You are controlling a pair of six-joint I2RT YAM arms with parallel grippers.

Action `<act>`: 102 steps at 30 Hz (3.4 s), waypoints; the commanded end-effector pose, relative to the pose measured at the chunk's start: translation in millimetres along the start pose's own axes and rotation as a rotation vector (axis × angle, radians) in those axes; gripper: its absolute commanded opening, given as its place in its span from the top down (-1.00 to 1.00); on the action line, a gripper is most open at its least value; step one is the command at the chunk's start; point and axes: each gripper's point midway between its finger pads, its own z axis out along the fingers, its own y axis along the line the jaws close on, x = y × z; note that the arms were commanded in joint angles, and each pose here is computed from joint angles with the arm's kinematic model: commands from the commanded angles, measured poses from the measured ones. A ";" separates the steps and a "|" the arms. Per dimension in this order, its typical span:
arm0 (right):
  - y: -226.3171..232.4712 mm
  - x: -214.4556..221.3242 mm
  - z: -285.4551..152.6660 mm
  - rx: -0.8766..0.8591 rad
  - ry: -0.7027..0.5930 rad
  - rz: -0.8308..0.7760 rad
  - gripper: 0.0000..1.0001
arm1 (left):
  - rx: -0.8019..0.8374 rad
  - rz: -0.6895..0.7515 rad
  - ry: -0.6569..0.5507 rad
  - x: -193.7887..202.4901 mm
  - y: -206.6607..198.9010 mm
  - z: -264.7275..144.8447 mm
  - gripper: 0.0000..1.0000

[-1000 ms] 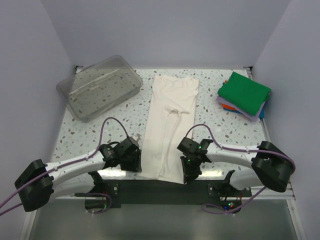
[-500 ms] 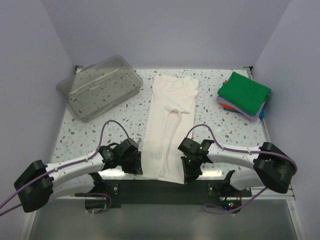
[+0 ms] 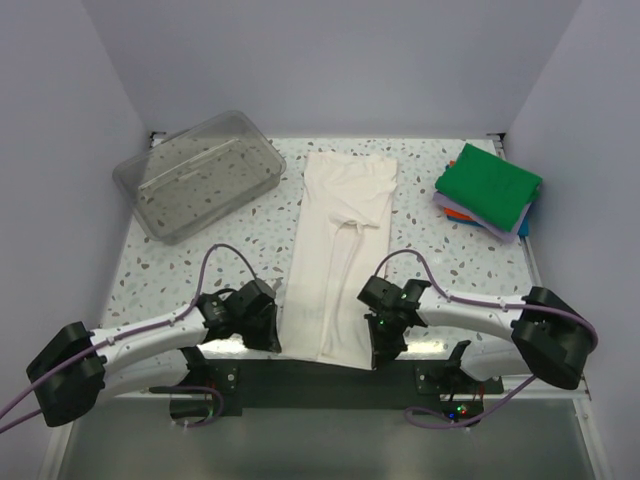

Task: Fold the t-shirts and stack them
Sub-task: Fold the tshirt

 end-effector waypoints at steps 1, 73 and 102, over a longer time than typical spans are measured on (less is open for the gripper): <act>1.2 2.8 -14.3 0.005 -0.012 0.000 1.00 | 0.018 -0.008 0.009 2.3 -4.4 -5.2 1.00; -57.9 -340.1 -137.4 0.201 -0.494 0.179 1.00 | 0.142 -0.026 -0.540 -366.6 -54.5 -7.1 1.00; -46.9 -298.7 -160.3 0.076 -0.495 0.143 -0.41 | 0.146 0.021 -0.504 -304.8 -35.6 -23.0 -0.46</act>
